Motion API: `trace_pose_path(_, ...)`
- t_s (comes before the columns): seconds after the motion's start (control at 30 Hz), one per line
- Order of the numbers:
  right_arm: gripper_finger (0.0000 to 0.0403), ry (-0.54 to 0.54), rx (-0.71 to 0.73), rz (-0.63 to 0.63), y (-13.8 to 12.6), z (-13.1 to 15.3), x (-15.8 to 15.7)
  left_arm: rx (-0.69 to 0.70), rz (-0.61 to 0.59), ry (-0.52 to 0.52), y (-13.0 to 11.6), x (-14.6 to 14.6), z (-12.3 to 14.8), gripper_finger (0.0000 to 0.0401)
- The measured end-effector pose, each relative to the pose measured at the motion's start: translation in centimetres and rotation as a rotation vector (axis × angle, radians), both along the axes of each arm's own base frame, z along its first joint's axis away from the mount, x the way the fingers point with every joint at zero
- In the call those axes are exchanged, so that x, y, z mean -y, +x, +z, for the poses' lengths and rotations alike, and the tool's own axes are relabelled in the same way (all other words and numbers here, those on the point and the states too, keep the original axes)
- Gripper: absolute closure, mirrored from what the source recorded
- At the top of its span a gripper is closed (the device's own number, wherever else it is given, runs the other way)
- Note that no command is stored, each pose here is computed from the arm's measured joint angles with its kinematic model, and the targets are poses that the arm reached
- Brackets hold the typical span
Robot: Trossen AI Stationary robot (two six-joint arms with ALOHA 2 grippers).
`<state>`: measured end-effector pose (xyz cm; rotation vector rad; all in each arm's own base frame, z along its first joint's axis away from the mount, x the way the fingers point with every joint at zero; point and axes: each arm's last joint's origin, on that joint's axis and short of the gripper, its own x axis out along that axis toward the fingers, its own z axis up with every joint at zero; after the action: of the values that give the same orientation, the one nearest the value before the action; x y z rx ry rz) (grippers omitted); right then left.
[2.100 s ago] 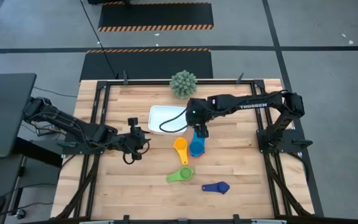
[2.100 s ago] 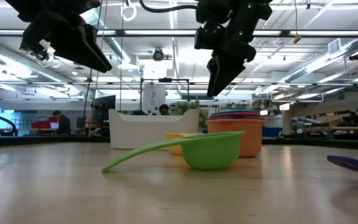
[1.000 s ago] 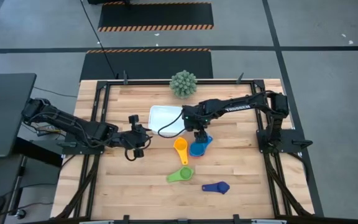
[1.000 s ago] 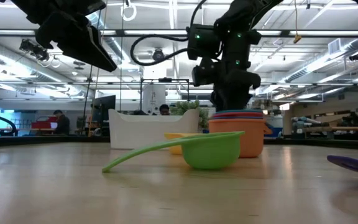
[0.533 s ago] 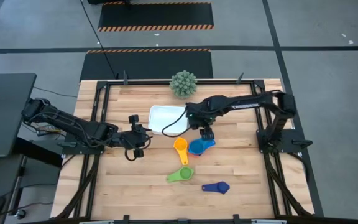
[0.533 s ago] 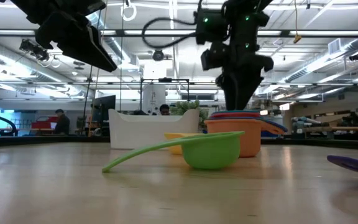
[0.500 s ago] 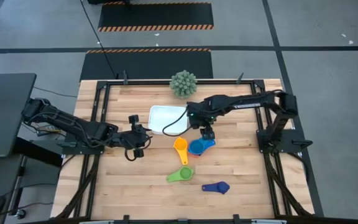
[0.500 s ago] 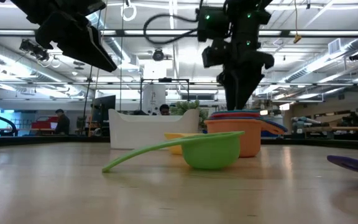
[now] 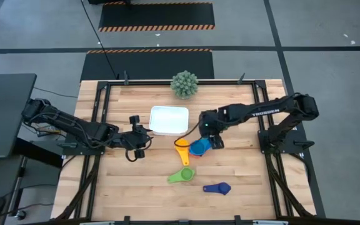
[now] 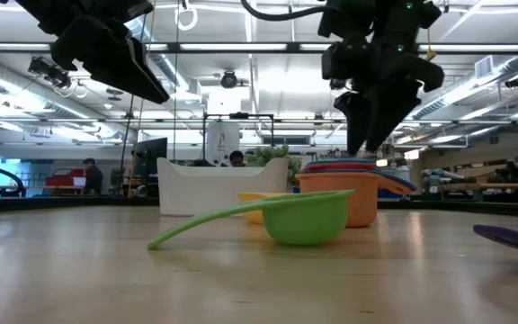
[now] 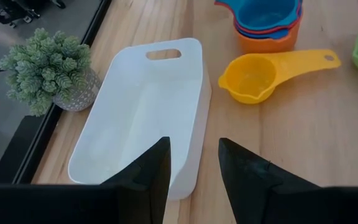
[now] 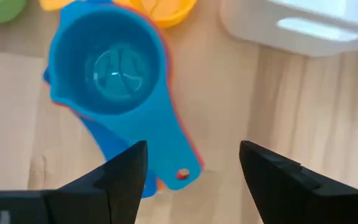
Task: Nest measuring cups in basket
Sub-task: Stack the left stacked nesting cups on the right stacked nesting cup
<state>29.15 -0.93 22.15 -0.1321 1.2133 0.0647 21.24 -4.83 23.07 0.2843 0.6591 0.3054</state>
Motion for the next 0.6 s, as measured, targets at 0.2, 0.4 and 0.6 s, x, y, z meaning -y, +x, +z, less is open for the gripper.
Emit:
trace_pose_path(0.2, 0.0086, 0.011, -0.04, 0.013, -0.4, -1.5, -1.3, 0.072, 0.012, -0.037, 0.4, 0.1, 0.5, 0.026)
trace_pose_path(0.4, 0.0033, -0.032, -0.003, 0.001, -0.1, -1.4, -2.2, 0.157, -0.041, 0.005, 1.0, 0.3, 1.4, 0.026)
trace_pose_path(0.6, 0.0011, 0.013, -0.012, 0.018, -0.2, -1.7, -2.8, 0.169, -0.04, 0.002, 1.1, 0.4, 1.5, 0.026)
